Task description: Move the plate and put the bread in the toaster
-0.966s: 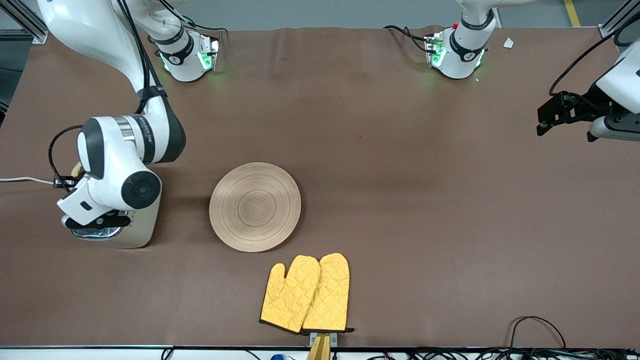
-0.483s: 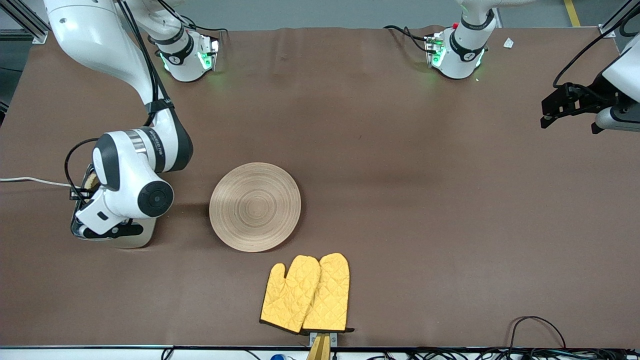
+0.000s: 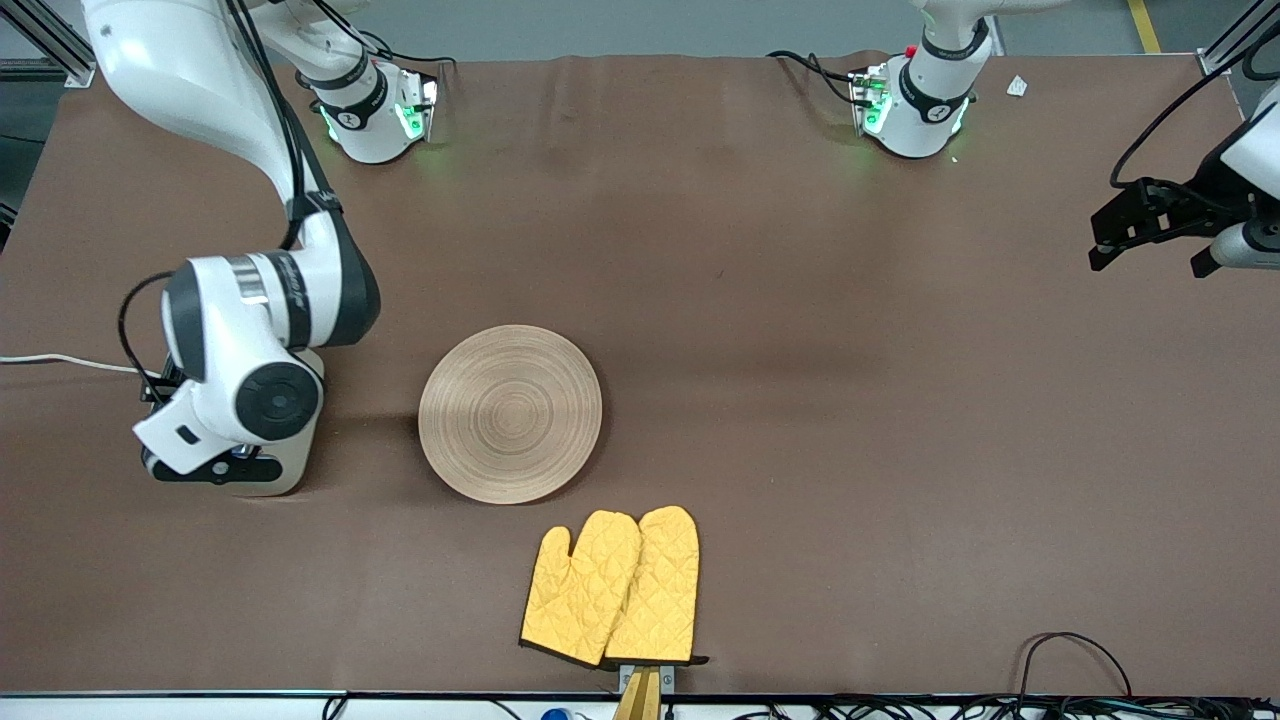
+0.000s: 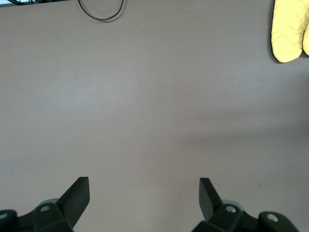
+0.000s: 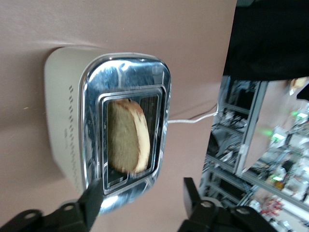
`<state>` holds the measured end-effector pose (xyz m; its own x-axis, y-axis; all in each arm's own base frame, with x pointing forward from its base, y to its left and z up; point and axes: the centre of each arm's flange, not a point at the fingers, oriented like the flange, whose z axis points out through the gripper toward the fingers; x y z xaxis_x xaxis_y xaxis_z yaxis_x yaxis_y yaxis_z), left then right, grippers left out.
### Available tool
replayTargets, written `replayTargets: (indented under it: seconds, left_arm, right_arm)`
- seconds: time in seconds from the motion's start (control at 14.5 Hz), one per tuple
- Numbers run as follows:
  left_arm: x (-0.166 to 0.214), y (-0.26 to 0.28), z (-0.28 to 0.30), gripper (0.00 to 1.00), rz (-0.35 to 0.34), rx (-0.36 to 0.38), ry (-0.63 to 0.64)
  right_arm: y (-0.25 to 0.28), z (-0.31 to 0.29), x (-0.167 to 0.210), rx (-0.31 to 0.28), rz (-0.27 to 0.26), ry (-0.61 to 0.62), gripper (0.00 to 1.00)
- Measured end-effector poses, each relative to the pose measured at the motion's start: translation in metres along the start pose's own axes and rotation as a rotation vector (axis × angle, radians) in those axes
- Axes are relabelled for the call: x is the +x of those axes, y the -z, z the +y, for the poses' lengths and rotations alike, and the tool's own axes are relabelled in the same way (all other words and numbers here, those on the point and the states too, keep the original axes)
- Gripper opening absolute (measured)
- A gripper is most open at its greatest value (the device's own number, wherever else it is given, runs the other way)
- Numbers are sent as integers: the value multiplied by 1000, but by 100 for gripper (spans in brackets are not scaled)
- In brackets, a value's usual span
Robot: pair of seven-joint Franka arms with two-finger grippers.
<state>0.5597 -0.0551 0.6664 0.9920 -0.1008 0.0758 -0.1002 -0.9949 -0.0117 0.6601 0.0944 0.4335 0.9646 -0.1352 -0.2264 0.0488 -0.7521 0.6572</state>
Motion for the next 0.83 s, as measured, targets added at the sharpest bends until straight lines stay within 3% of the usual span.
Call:
replayTargets:
  seconds: [0.14, 0.48, 0.69, 0.83]
  left_arm:
    - [1, -3, -8, 100, -4, 1, 13]
    - [2, -5, -8, 100, -5, 0, 11]
    - [3, -5, -6, 100, -5, 0, 9]
    - [3, -5, -6, 100, -5, 0, 9]
  right_arm:
    - [38, 26, -18, 83, -3, -36, 99]
    - [107, 119, -73, 353, 92, -103, 100]
    - [100, 206, -102, 612, 112, -118, 100]
    - [74, 251, -111, 681, 128, -107, 100]
